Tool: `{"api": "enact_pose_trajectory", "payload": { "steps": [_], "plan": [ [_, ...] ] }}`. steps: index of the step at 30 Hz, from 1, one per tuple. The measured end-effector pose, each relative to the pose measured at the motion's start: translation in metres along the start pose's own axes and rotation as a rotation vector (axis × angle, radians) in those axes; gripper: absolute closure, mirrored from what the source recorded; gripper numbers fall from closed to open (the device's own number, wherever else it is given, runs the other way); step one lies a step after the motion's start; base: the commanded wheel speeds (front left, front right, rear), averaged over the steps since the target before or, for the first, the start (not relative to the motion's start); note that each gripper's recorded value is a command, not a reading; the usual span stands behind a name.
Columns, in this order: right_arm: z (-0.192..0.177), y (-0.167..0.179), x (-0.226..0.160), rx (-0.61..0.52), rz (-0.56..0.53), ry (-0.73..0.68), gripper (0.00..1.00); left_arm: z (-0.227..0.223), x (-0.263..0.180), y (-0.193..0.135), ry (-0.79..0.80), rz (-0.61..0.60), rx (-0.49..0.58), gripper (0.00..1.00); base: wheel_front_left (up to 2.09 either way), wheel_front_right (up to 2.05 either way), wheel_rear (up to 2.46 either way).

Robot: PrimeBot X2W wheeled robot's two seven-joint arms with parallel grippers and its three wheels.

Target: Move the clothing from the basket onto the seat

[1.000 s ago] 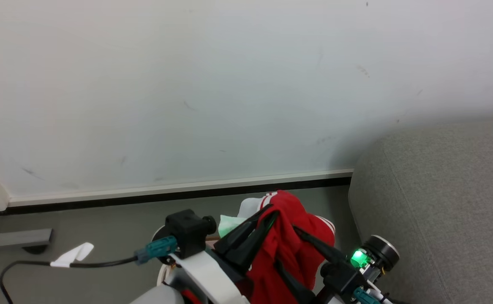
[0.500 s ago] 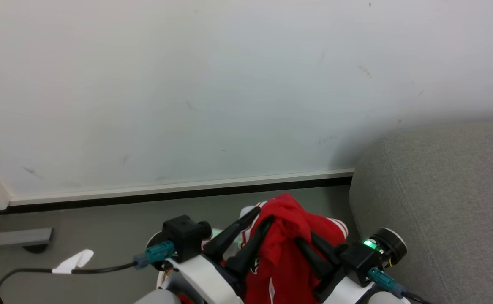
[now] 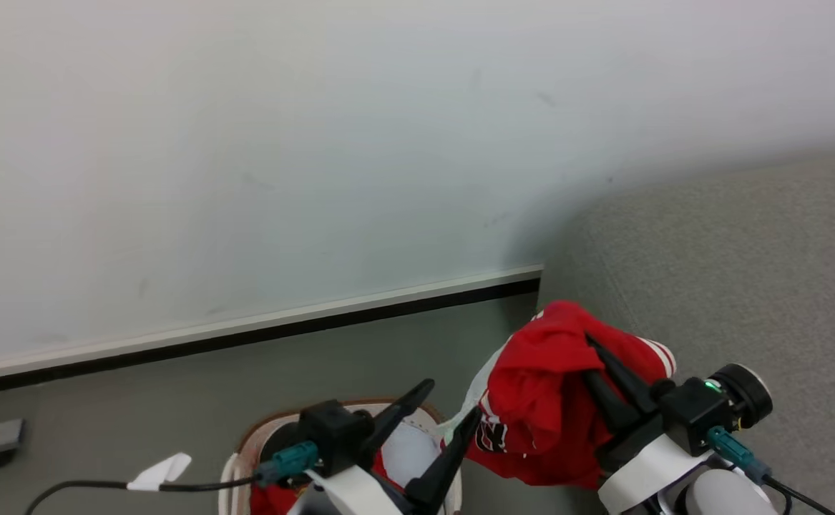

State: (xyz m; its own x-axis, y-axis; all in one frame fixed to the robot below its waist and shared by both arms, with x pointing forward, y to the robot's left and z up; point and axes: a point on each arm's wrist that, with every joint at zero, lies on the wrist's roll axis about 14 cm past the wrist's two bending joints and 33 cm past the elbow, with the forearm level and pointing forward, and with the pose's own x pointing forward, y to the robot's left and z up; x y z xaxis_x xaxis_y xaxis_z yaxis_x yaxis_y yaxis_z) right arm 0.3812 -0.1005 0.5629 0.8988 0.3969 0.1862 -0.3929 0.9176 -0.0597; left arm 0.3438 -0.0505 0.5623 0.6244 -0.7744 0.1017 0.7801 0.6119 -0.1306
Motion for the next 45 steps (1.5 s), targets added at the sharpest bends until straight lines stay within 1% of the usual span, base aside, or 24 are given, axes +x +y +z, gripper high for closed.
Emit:
{"api": "enact_pose_trajectory", "payload": {
  "steps": [5, 13, 18, 24, 27, 30, 35, 40, 43, 45],
  "plan": [
    [0.005, -0.039, -0.022, -0.033, -0.115, -0.002, 1.0, -0.016, 0.013, -0.023, 0.032, -0.085, -0.012, 0.0, 0.0, 0.0, 0.0],
    [0.015, -0.088, -0.064, -0.074, -0.287, -0.011, 1.0, -0.03, 0.032, -0.053, 0.054, -0.192, -0.042, 0.0, 0.0, 0.0, 0.0],
    [0.016, -0.105, -0.083, -0.089, -0.354, -0.006, 1.0, -0.035, 0.038, -0.06, 0.064, -0.221, -0.053, 0.0, 0.0, 0.0, 0.0],
    [0.016, -0.113, -0.085, -0.092, -0.381, -0.004, 1.0, -0.039, 0.041, -0.058, 0.068, -0.231, -0.064, 0.0, 0.0, 0.0, 0.0],
    [0.013, -0.121, -0.078, -0.095, -0.399, 0.0, 1.0, -0.038, 0.048, -0.047, 0.062, -0.233, -0.058, 0.0, 0.0, 0.0, 0.0],
    [0.014, -0.129, -0.059, -0.12, -0.399, -0.005, 1.0, -0.035, 0.058, -0.031, 0.047, -0.235, -0.038, 0.0, 0.0, 0.0, 0.0],
    [0.014, -0.158, -0.015, -0.198, -0.405, -0.013, 1.0, -0.03, 0.081, 0.013, 0.01, -0.225, -0.004, 0.0, 0.0, 0.0, 0.0],
    [0.007, -0.206, 0.034, -0.261, -0.444, 0.012, 1.0, -0.051, 0.093, 0.06, 0.021, -0.19, -0.012, 0.0, 0.0, 0.0, 0.0],
    [0.007, -0.244, 0.06, -0.325, -0.486, 0.038, 1.0, -0.07, 0.095, 0.082, 0.041, -0.165, -0.038, 0.0, 0.0, 0.0, 0.0],
    [0.013, -0.273, 0.075, -0.359, -0.532, 0.045, 1.0, -0.082, 0.094, 0.095, 0.054, -0.15, -0.049, 0.0, 0.0, 0.0, 0.0]
  ]
}}
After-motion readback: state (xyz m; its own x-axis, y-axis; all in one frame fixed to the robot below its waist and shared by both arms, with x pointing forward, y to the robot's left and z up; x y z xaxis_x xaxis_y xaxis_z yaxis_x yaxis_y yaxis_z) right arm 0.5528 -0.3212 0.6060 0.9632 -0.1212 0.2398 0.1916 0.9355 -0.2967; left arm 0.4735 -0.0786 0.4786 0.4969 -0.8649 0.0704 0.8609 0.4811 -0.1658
